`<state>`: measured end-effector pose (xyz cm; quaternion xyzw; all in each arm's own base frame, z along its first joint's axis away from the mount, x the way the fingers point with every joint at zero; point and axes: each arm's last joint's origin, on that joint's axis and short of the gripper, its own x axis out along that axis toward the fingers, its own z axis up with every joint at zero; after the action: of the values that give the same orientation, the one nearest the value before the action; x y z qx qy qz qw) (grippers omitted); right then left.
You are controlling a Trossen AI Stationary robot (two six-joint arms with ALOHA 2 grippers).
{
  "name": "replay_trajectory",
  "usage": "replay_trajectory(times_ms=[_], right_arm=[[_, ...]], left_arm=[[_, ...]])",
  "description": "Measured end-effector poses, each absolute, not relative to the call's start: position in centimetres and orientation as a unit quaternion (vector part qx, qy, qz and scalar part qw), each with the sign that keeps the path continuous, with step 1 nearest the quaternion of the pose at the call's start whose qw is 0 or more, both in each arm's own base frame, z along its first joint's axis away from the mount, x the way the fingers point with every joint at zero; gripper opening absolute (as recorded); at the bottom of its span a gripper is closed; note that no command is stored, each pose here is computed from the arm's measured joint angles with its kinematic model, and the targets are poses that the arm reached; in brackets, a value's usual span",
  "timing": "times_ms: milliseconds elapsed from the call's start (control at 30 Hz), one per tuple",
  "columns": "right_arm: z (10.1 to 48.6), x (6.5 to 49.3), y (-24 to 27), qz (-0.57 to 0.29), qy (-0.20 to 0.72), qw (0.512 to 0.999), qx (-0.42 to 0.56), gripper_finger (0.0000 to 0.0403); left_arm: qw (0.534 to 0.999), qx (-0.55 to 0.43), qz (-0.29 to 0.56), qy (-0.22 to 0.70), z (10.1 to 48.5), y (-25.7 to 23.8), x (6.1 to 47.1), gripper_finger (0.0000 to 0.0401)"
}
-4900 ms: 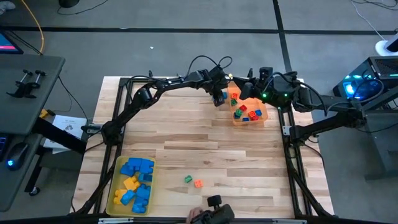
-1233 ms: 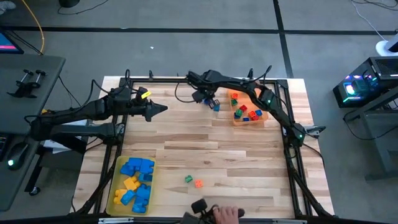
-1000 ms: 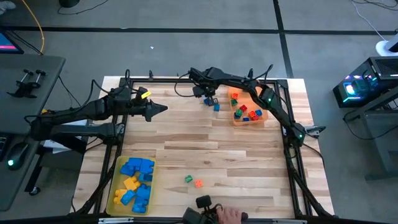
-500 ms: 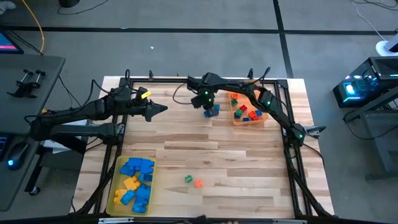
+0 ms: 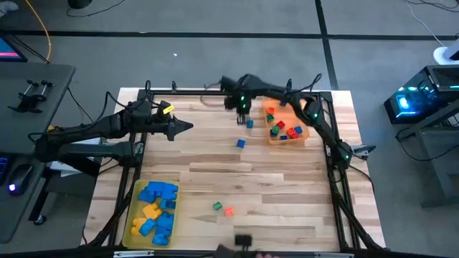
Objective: Sort blocks by size
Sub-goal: Put the small blue wooden block into the orange bin
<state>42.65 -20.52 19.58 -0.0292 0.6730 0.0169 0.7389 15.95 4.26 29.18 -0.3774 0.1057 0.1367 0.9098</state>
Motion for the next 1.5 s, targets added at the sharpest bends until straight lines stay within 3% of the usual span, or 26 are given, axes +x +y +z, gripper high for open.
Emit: replay_trajectory(times_ms=[133,233,533,1167,1300,1500], right_arm=[[20.6,40.7,-23.9,-0.086,0.679,0.729,-0.009,0.0],[20.5,39.5,-25.4,-0.105,0.685,0.72,0.034,0.0],[19.0,40.2,-24.3,-0.062,0.694,0.715,0.058,0.0],[16.2,40.1,-22.3,-0.044,0.752,0.652,0.086,0.0],[14.4,40.5,-20.2,0.013,0.754,0.648,0.104,0.0],[13.5,41.8,-15.4,0.064,0.773,0.629,0.044,0.0]], left_arm=[[0.908,-0.38,0.126,0.123,29.0,4.1,15.9,0.0],[0.905,-0.381,0.126,0.138,28.7,3.9,15.9,0.0],[0.91,-0.369,0.119,0.146,28.6,3.6,15.9,0.0],[0.911,-0.367,0.107,0.152,28.6,3.2,16.0,0.0],[0.911,-0.367,0.108,0.152,28.6,3.2,16.0,0.0],[0.911,-0.367,0.108,0.152,28.6,3.2,16.0,0.0]])
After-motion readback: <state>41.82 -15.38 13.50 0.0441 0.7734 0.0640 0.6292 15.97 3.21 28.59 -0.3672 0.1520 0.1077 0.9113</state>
